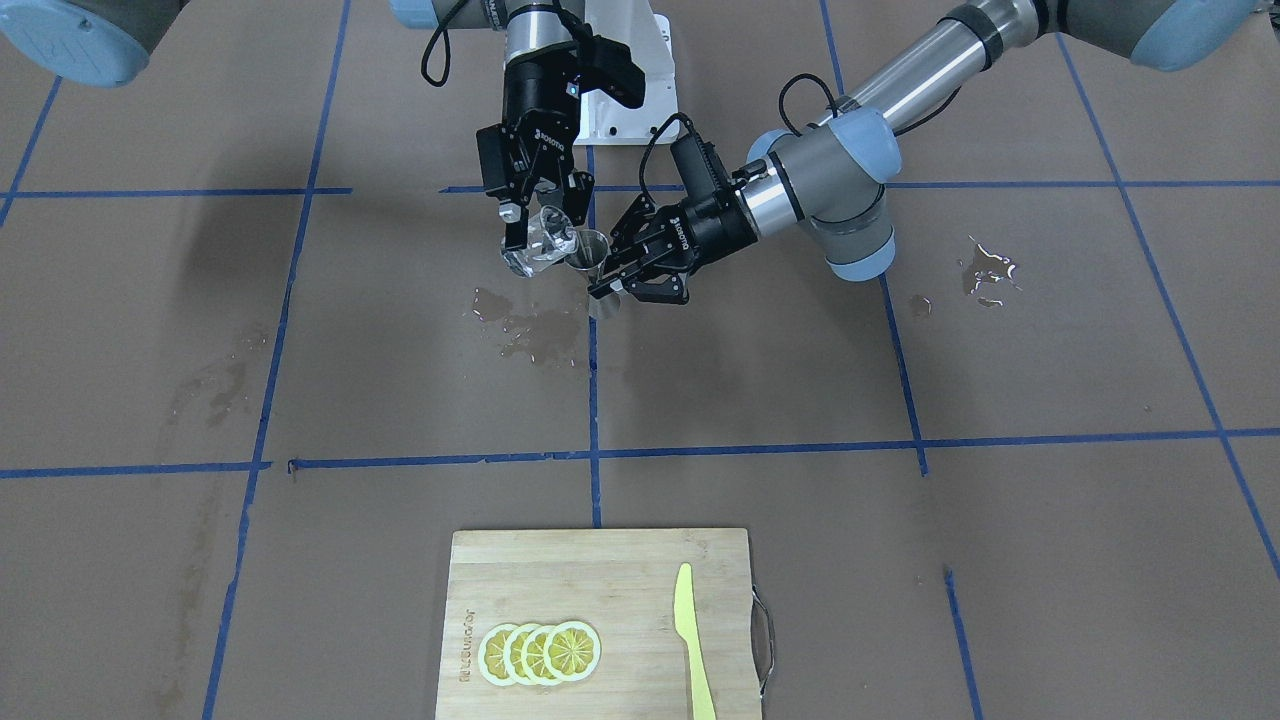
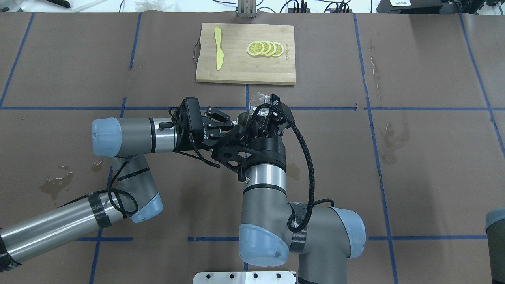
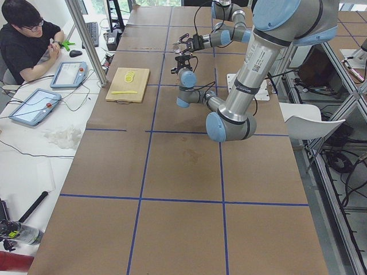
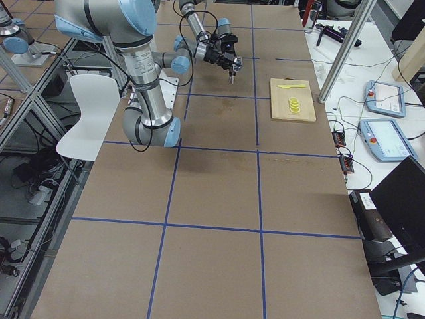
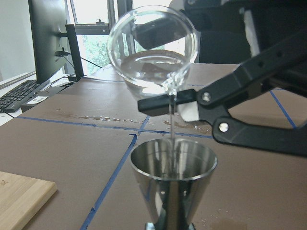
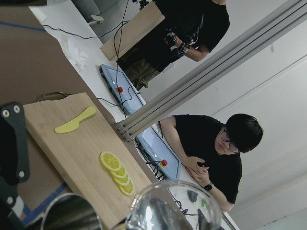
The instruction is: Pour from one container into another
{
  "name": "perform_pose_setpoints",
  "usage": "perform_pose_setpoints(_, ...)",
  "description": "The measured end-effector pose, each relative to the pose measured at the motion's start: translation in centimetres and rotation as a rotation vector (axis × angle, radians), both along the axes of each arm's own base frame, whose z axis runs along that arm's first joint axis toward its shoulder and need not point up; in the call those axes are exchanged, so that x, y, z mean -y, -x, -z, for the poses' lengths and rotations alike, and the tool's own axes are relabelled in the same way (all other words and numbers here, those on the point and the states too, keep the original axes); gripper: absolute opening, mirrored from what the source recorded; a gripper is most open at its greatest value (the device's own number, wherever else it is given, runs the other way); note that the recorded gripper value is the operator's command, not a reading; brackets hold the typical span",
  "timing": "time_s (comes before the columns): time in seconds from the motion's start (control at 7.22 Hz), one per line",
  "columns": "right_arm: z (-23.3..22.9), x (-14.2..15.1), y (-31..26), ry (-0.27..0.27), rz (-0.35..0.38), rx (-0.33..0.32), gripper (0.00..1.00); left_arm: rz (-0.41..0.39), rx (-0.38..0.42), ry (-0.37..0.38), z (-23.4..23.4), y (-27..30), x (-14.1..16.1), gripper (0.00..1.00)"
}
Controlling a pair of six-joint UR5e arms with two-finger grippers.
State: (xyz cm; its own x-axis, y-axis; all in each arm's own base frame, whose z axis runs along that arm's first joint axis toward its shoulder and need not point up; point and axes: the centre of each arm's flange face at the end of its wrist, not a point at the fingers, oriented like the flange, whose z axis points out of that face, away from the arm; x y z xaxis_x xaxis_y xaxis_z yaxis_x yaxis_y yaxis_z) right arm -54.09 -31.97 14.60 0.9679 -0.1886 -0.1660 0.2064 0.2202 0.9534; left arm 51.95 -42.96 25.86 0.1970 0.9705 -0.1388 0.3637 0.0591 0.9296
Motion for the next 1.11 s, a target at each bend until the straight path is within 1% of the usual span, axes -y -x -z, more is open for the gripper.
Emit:
perform_pose_setpoints(0.55, -0.13, -0.39, 0.25, -0.031, 0.017, -0.137, 0.00, 0.000, -0.001, -0.001, 0.05, 0.02, 0.00, 0.00)
perform_pose_setpoints(0.69, -0.17, -0.40, 0.27, -0.035, 0.019, -0.162, 0.00, 0.000, -0.001, -0.001, 0.05, 0.00, -0.02, 0.00)
perform_pose_setpoints(1.11, -0.18, -0.38, 0.31, -0.039, 0.023, -0.198, 0.00, 0.000, -0.002, -0.001, 0.10, 0.02, -0.04, 0.00)
